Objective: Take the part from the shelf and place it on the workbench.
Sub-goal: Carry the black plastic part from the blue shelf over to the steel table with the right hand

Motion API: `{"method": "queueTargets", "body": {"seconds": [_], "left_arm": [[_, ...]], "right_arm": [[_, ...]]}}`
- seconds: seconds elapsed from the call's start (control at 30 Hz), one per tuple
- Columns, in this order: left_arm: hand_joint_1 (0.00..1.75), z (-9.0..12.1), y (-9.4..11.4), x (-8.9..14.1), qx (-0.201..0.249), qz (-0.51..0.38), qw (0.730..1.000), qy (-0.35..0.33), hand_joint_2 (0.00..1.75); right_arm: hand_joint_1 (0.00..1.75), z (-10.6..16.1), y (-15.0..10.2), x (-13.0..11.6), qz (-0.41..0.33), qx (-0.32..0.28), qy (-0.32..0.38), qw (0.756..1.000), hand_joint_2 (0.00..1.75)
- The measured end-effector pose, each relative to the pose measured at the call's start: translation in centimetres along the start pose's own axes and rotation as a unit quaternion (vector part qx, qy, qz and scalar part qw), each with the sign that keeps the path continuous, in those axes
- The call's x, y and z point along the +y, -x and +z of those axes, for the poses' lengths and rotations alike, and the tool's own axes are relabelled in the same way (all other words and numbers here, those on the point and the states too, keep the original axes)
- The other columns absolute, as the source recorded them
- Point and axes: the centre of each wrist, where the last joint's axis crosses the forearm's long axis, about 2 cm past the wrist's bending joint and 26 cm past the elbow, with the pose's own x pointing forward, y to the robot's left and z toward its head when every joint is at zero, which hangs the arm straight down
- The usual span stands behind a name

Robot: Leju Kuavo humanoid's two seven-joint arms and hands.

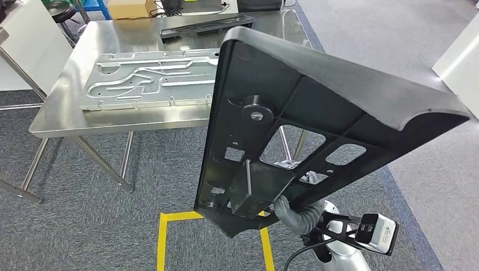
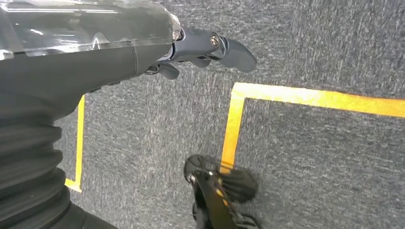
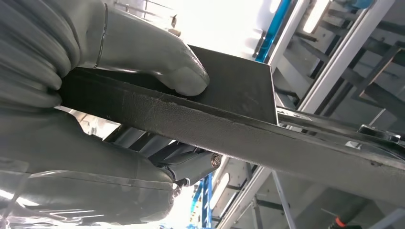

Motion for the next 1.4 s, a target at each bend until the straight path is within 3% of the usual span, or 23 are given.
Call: {"method": "queueTargets", "body": {"seconds": [1.4], "left_arm": [[0.00,-0.2,-0.3,0.8,-0.008,-0.004,1.000,0.000,1.75]], "right_arm": [[1.69,-1.2,-1.0,-0.9,0.012,-0.033,0.006,0.999,1.75]]}}
